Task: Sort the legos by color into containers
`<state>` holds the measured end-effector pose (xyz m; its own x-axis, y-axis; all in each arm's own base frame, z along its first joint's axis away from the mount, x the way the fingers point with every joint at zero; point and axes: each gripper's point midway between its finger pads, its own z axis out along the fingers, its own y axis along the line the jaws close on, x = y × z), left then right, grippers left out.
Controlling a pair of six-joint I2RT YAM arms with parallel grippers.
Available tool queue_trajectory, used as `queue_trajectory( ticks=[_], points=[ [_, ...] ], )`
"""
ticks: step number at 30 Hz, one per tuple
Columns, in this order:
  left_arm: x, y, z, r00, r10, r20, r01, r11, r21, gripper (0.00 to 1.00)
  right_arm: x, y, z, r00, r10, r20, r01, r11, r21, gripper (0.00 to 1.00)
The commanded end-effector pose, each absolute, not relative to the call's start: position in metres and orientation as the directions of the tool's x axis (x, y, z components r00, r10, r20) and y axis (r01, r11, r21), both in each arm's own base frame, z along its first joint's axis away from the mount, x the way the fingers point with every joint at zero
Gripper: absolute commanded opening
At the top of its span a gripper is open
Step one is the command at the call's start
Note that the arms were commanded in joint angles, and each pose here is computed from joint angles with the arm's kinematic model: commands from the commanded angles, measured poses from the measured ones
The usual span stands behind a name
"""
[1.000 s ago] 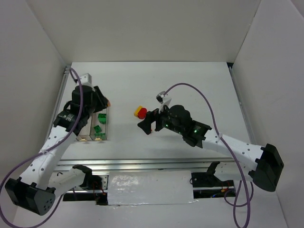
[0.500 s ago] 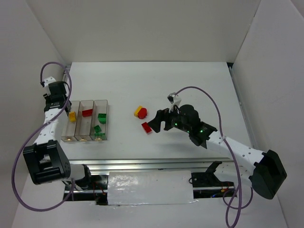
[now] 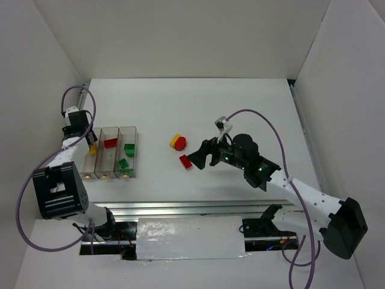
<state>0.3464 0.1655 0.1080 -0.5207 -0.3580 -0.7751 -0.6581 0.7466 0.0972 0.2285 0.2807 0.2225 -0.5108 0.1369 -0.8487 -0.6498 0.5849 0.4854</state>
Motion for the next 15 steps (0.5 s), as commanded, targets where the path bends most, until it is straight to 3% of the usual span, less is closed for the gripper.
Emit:
queue_trajectory(
  ticks=[1,3,8,10,15],
  points=[
    [0.357,0.168,0.104,-0.525,-0.347,-0.777,-0.643,0.76,0.095,0.62,0.231,0.282,0.231,-0.487,0.162,-0.858,-0.663,0.571,0.484,1.0],
    [0.356,0.17,0.104,-0.523,-0.362,-0.771,-0.661,0.744,0.099,0.74,0.231,0.283,0.23,-0.489,0.158,-0.858,-0.662,0.573,0.483,1.0],
    [0.356,0.173,0.122,-0.477,-0.375,-0.795,-0.688,0.722,0.072,0.89,0.236,0.283,0.221,-0.501,0.14,-0.854,-0.648,0.593,0.478,1.0],
    [0.356,0.174,0.139,-0.436,-0.386,-0.813,-0.708,0.704,0.045,0.99,0.238,0.283,0.219,-0.506,0.138,-0.851,-0.638,0.604,0.478,1.0],
    [0.353,0.158,0.197,-0.317,-0.5,-0.806,-0.742,0.66,-0.118,1.0,0.26,0.285,0.196,-0.566,0.131,-0.814,-0.537,0.69,0.485,1.0]
  ],
)
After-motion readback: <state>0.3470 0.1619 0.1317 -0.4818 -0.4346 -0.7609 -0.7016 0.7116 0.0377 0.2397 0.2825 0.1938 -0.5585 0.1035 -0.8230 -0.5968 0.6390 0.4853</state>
